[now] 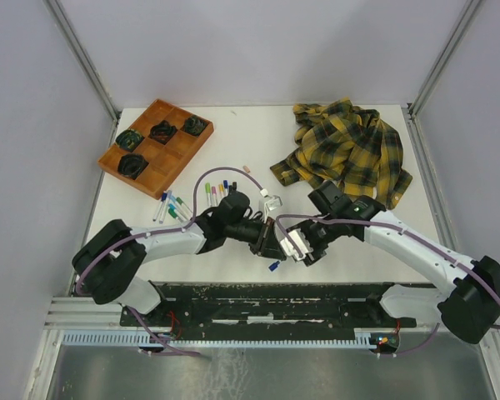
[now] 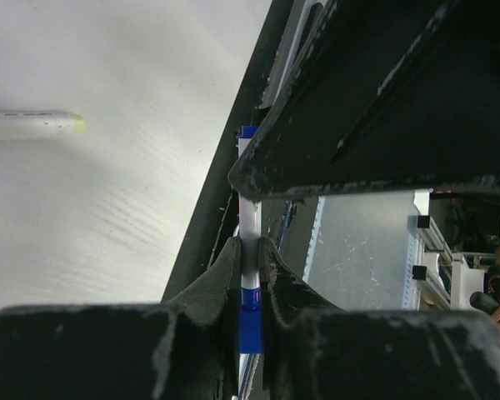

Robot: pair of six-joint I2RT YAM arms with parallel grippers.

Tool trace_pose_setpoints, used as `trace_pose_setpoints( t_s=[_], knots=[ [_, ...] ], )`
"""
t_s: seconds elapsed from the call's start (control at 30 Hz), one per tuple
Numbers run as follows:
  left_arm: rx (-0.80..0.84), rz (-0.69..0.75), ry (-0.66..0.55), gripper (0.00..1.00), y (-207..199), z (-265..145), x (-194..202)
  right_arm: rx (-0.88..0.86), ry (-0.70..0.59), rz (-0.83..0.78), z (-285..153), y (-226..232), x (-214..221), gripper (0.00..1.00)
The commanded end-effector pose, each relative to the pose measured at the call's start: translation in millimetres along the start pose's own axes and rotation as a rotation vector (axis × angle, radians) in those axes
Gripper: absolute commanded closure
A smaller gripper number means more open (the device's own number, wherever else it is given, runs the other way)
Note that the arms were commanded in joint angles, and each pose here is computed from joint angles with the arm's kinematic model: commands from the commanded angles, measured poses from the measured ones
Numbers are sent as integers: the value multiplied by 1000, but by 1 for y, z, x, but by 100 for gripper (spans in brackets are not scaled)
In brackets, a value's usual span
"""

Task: Open the pen caps
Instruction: Pick up the pen from the center of the board.

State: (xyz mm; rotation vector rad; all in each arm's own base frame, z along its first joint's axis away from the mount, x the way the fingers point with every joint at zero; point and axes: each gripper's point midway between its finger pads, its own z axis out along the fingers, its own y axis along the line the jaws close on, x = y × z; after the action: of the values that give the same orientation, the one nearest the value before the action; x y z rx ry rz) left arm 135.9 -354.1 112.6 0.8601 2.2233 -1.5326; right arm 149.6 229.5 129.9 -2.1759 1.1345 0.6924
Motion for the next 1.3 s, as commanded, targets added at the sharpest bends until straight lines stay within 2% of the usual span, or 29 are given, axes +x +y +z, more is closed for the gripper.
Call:
trace_pose_setpoints(
  t_s=[0.0, 0.53, 0.73, 0.77, 0.87, 1.07, 1.13, 1.27],
  knots=[
    [68, 104, -5, 97, -16, 5, -14, -23, 45, -85, 6, 0, 2, 40],
    [114, 125, -12, 97, -26, 6, -16, -101, 153, -139, 23, 7, 9, 67],
    [123, 138, -33, 97, -30, 3, -18, -99, 152, -131, 22, 5, 5, 84],
    [123, 142, -41, 95, -31, 2, -19, -97, 151, -129, 21, 4, 4, 88],
    [110, 155, -68, 82, -33, -1, -22, -83, 147, -113, 18, 1, -1, 100],
    [74, 206, -151, 53, -37, -15, -29, -39, 116, -57, 5, -5, -12, 100],
    [50, 236, -218, 47, -42, -25, -38, -34, 86, -41, 0, -5, -16, 100],
    [-37, 277, -371, 42, -44, -49, -57, -15, 42, -19, -9, -6, -23, 100]
  ],
)
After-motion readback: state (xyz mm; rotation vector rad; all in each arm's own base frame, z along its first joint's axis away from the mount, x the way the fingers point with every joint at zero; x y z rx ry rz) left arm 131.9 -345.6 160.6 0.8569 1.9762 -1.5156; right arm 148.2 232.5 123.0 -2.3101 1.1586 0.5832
